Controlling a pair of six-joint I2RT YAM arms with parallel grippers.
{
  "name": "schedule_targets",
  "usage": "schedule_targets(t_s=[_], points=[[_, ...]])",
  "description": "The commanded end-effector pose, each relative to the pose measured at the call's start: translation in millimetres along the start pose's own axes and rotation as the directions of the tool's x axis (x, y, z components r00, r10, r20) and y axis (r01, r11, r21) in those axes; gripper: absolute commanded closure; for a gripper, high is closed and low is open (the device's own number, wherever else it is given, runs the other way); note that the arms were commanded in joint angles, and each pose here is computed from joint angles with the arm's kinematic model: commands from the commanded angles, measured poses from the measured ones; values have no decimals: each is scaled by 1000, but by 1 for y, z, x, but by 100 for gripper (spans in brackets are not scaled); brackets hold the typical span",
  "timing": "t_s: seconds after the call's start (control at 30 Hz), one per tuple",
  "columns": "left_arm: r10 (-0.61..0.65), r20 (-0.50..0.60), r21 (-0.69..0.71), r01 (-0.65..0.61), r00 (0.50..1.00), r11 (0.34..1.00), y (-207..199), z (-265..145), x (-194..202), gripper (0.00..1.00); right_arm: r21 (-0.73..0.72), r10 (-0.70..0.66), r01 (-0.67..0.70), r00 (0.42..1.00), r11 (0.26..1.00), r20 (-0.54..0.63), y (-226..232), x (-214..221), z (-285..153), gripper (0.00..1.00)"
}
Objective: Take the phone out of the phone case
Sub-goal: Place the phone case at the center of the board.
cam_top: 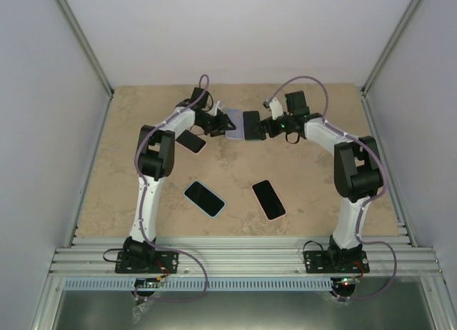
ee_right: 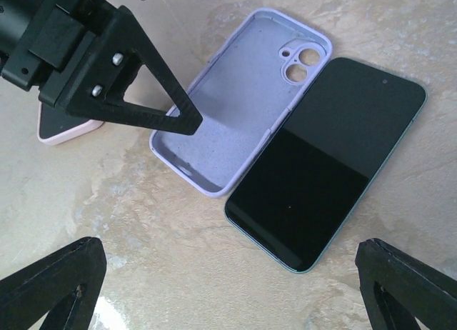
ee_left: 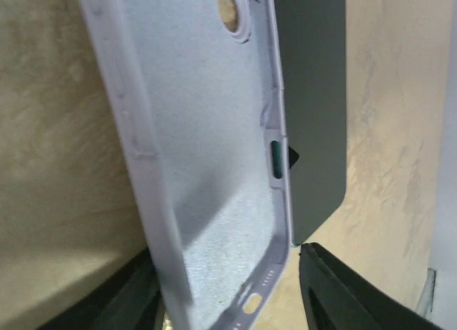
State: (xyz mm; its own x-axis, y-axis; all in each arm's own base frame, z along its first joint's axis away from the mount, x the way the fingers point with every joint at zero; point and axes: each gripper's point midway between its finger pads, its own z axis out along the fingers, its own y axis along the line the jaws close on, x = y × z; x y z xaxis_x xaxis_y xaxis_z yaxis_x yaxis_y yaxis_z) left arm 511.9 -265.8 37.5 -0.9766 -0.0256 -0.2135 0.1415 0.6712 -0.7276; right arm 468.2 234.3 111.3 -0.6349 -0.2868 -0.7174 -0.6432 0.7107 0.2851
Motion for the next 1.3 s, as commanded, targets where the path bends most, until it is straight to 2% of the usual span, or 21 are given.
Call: schedule_targets(t_s=[0.0, 0.13, 0.27, 0.53, 0.8, 0.93, 1.27], points=[[58, 62, -104, -51, 996, 993, -6, -20, -10, 42, -16, -12, 13, 999, 1000, 44, 10, -11, -18, 2], [99, 107, -146, -83, 989, 986, -16, -38, -21, 27, -7, -25, 26, 998, 1000, 65, 13, -18, -28, 2], [157, 156, -198, -125, 975, 972, -30, -61, -32, 2, 11, -53, 52, 995, 999, 87, 16, -26, -37, 2], [273, 285, -331, -173, 919, 928, -60, -127, -47, 1, 39, -126, 122, 981, 992, 150, 27, -47, -65, 2], [265, 421, -405, -81, 867, 911, -60, -202, -38, 1, 79, -207, 199, 971, 977, 120, 43, -63, -65, 2], [277, 481, -433, -49, 832, 900, -54, -240, -28, 1, 101, -286, 278, 955, 955, 75, 66, -66, -45, 2], [251, 555, -434, 18, 793, 901, -38, -285, -6, 1, 55, -428, 429, 903, 902, -29, 130, -56, 41, 2]])
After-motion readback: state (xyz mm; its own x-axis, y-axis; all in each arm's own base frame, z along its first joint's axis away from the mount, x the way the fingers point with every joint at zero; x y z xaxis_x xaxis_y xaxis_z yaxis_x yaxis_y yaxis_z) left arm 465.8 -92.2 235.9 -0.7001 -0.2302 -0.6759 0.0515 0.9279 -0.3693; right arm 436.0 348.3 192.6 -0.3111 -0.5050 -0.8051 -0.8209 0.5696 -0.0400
